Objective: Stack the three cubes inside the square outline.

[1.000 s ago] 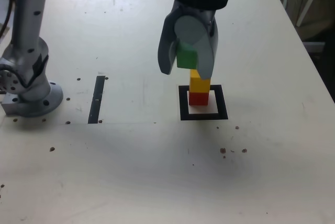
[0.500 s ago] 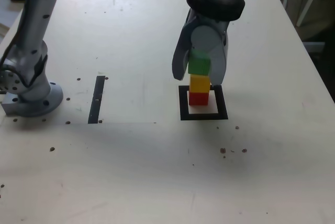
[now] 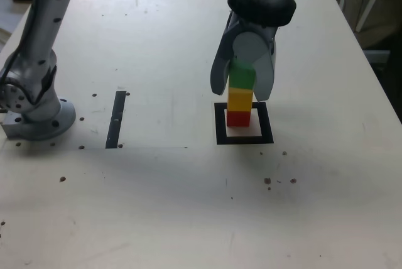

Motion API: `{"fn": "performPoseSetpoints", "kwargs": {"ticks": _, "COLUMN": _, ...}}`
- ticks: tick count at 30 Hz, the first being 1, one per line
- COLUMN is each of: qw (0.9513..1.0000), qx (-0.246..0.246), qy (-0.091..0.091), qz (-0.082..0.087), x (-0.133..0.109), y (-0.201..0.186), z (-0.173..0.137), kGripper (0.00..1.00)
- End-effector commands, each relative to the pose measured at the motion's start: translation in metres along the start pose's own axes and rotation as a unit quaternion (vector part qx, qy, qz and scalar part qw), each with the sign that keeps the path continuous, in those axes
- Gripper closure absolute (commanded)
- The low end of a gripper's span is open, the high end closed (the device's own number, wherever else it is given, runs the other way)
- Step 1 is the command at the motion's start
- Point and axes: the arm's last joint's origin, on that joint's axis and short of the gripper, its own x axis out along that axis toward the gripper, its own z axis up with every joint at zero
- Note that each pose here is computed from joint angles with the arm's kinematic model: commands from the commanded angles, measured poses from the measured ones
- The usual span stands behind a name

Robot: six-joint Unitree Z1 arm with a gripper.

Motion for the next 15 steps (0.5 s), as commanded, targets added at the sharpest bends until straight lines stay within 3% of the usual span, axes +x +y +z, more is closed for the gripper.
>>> {"fn": "performPoseSetpoints", "kwargs": {"ticks": 1, "qw": 1.0000, "qx": -0.001, "qy": 0.003, "qz": 0.001, "x": 0.0005, "y": 0.0015, "z": 0.0005, "kGripper": 0.77}}
{"fn": "performPoseSetpoints", "kwargs": {"ticks": 15, "qw": 1.0000, "qx": -0.005, "qy": 0.007, "qz": 0.002, "x": 0.0043, "y": 0.0055, "z": 0.0001, "kGripper": 0.76}}
